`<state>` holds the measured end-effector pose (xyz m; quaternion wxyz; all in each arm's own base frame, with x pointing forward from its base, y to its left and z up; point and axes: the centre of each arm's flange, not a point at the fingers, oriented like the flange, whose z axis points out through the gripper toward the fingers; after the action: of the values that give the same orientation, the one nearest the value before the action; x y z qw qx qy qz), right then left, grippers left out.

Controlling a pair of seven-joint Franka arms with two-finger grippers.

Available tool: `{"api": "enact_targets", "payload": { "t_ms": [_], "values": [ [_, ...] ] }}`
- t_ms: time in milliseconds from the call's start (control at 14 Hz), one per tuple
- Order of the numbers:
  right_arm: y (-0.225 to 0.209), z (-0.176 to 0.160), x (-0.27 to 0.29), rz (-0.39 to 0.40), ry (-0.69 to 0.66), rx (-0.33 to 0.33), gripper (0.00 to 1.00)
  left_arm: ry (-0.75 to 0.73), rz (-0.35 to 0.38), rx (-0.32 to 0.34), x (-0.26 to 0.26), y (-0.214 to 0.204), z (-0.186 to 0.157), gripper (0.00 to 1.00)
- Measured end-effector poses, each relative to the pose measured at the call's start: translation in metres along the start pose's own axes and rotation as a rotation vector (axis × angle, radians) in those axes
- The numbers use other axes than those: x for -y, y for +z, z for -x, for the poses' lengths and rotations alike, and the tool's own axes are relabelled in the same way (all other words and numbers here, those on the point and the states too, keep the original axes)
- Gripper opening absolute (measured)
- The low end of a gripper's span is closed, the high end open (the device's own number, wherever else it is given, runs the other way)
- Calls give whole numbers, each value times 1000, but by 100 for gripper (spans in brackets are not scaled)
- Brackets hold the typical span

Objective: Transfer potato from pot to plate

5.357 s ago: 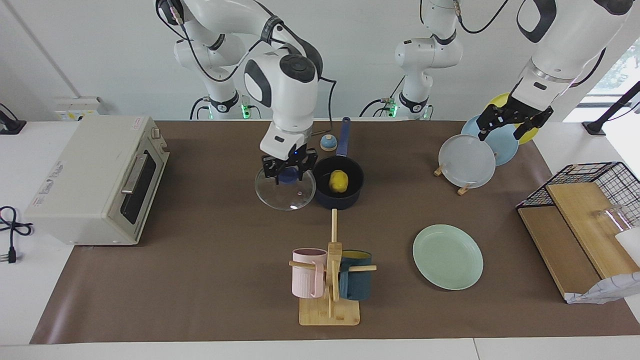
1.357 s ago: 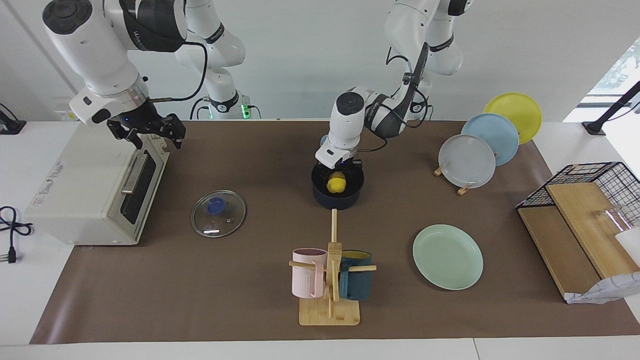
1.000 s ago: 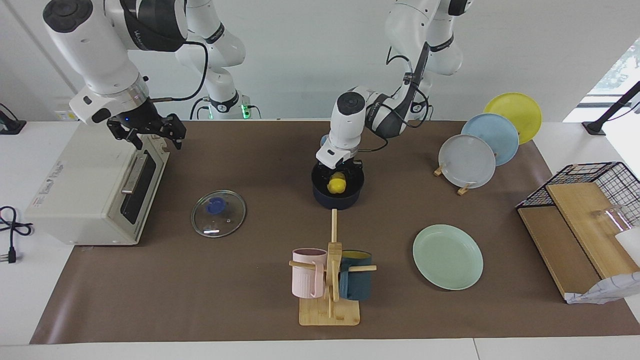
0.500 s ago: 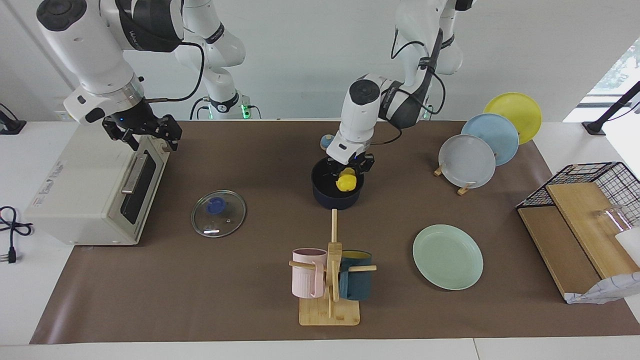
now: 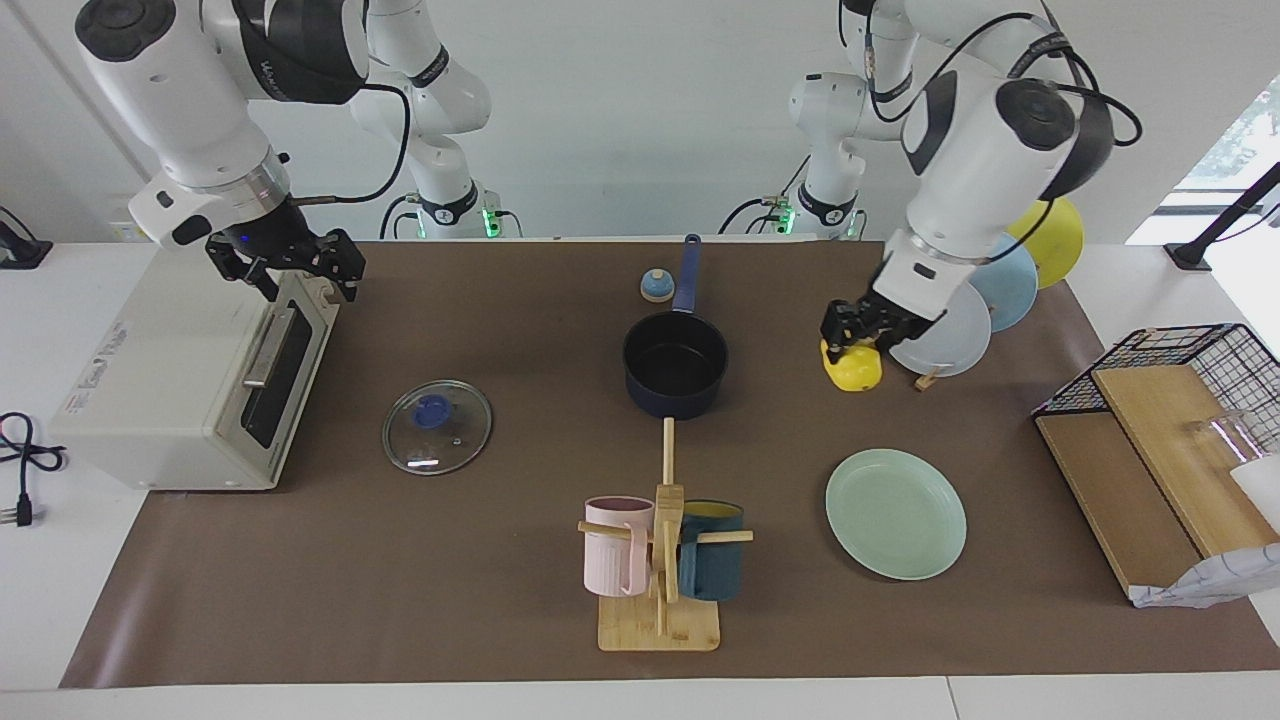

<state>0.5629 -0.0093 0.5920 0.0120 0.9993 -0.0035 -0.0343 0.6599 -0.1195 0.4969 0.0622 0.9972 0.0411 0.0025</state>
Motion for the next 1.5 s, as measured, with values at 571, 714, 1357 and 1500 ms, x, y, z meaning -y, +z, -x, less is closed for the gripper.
{"api": "enact_targets", "payload": {
  "t_ms": [571,714,1357,1500],
  "values": [
    [0,0,1,0,-1,0,100,57,-99,-27,23,133,-52,63],
    [0,0,1,0,-2,0,100,64,-95,-41,21,142,-52,63],
    [-1,0,2,0,-3,-1,100,82,-97,-40,21,153,-50,81],
    [-1,0,2,0,-4,-1,100,81,-94,-59,21,140,-53,100]
  ]
}}
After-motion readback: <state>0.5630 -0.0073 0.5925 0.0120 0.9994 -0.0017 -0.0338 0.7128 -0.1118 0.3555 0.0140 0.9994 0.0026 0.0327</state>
